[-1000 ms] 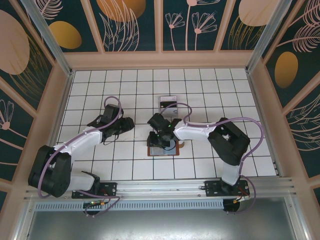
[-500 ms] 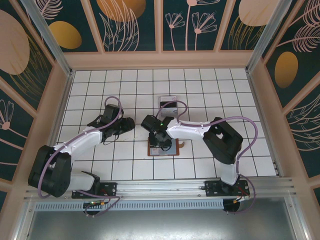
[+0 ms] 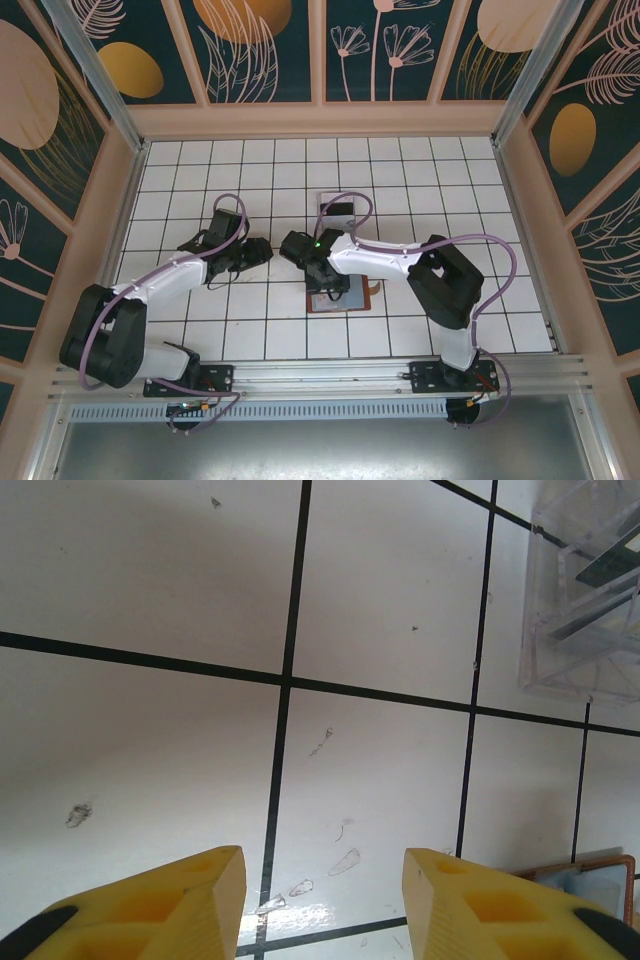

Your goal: Take the credit cards out of the card holder

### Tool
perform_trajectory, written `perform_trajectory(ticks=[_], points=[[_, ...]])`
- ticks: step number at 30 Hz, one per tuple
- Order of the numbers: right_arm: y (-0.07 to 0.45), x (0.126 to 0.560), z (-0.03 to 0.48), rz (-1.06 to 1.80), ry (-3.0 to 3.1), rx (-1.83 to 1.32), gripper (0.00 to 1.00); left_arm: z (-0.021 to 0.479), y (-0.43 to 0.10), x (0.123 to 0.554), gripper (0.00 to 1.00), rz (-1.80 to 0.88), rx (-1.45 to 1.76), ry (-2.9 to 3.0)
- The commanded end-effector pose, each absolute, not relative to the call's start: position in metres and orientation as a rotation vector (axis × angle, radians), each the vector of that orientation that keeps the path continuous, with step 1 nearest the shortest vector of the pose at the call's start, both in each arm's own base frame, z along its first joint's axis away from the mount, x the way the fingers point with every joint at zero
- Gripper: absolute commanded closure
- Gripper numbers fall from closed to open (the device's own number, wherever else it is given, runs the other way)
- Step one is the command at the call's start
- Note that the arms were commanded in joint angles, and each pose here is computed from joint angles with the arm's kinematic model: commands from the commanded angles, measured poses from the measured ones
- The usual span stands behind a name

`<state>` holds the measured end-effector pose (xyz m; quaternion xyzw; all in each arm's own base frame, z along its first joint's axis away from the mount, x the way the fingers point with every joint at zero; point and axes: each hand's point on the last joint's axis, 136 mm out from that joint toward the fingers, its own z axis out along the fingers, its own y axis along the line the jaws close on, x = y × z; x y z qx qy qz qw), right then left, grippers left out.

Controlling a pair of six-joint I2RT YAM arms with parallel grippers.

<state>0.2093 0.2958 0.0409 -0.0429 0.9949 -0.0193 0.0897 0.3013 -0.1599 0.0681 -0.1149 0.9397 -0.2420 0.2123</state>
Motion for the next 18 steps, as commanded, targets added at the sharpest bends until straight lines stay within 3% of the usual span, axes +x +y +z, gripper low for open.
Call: perform_trajectory(ticks=[1,10,18], points=[[0.277,0.212,0.047,-0.2,2.92,-0.108,0.51,0.077,-0.167,0.311,0.54,-0.714,-0.274,2.585],[0.249,0.209,0.047,-0.277,2.906,-0.064,0.49,0.073,-0.174,0.308,0.55,-0.746,-0.256,2.616],[0.214,0.214,0.052,-0.317,2.89,0.011,0.49,0.062,-0.219,0.289,0.58,-0.74,-0.082,2.711]])
